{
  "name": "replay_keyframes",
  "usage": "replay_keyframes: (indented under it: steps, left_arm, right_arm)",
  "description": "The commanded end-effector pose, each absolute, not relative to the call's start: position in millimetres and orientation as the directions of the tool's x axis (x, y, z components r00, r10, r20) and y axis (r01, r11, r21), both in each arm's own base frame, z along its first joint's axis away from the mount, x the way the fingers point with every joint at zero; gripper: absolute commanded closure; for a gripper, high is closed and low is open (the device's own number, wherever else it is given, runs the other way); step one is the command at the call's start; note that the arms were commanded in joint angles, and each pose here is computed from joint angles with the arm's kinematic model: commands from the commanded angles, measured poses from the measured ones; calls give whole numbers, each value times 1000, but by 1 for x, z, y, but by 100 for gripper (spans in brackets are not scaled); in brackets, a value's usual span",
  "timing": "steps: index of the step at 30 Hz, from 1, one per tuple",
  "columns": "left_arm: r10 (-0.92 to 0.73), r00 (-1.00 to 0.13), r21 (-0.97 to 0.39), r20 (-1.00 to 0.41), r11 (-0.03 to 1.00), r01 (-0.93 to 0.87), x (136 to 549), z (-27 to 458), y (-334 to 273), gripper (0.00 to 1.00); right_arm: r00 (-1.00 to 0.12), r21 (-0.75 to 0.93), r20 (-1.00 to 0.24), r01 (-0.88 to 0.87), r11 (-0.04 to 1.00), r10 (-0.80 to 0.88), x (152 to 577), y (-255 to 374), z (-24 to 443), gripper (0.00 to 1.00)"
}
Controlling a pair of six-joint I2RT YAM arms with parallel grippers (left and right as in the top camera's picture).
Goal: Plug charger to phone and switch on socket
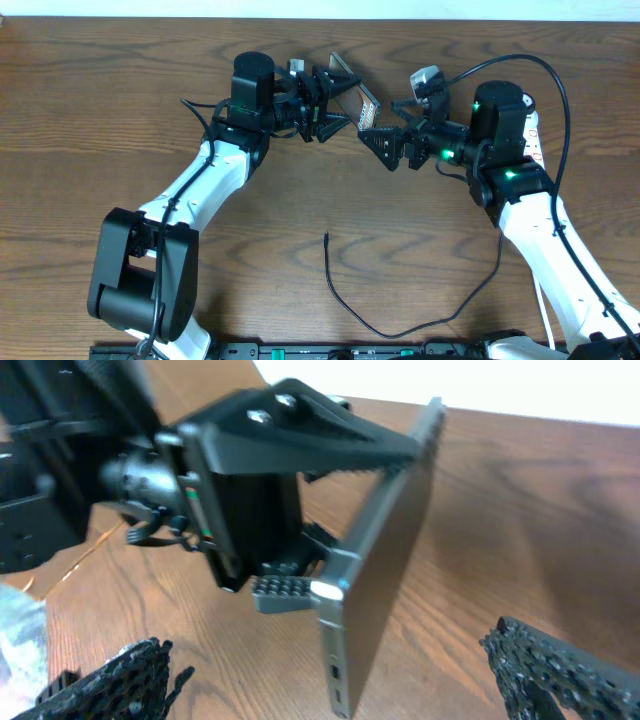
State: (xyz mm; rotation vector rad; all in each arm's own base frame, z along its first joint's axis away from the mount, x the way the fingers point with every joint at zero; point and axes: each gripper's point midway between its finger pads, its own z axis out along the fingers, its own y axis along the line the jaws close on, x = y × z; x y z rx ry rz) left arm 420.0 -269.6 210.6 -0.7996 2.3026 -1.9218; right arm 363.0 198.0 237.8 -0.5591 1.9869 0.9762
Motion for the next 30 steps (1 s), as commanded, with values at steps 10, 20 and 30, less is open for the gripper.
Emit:
replay_keyframes:
  steps: [10,20,30]
  left_arm:
    - [-367,-897,-952,248,80,-296,415,240,-272,93]
    - [-361,-893,-946,269,75,-315,412,241,-276,93]
    - [-366,-888,-943,278,72,-325,413,240,-277,93]
  right_arm:
    - [-562,407,-826,-645,646,-40,366,218,235,1]
    - [-582,386,-813,-529,756,8,395,206,212,1]
    - [-560,392,-829,-584,710,-3,398,241,204,1]
